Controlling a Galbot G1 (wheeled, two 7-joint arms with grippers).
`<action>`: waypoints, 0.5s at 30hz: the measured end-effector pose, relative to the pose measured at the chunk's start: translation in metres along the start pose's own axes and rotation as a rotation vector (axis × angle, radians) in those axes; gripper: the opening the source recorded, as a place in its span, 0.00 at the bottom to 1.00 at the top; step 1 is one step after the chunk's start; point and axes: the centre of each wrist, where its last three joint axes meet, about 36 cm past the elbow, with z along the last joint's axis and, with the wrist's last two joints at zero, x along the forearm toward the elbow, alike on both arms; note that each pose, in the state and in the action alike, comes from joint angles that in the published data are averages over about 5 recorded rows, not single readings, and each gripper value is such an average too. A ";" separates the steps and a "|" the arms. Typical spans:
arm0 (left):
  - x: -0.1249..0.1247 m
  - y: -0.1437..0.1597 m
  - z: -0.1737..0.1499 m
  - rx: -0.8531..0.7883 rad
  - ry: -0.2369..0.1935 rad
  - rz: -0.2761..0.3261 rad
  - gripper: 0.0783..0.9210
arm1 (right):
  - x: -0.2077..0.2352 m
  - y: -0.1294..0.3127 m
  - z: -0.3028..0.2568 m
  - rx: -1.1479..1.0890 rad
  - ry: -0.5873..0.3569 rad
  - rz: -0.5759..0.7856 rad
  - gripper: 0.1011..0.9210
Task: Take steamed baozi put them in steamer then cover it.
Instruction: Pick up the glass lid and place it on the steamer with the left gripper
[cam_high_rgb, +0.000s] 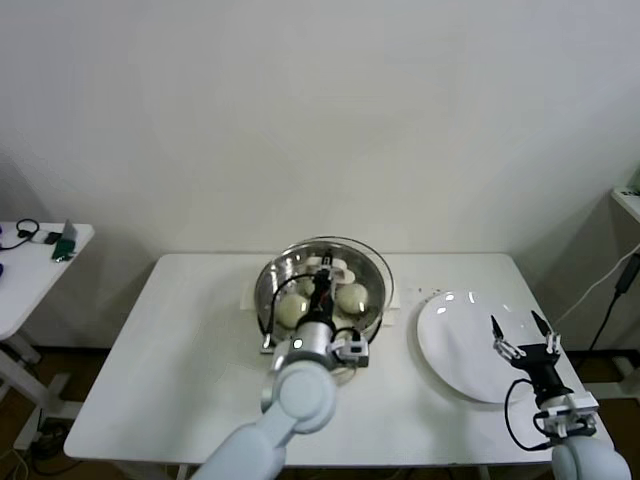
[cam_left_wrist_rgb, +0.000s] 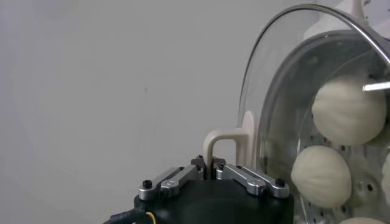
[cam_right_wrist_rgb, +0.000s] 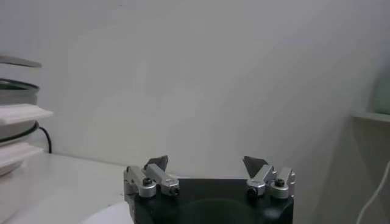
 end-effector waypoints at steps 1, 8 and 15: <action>-0.001 -0.001 -0.001 -0.003 0.001 0.002 0.08 | 0.001 0.000 0.000 0.000 0.000 0.002 0.88; -0.006 -0.011 -0.005 -0.026 0.010 0.017 0.08 | 0.002 -0.002 0.001 0.000 0.000 0.006 0.88; -0.008 -0.016 -0.003 -0.042 0.026 0.025 0.08 | 0.003 -0.003 0.002 0.002 0.000 0.007 0.88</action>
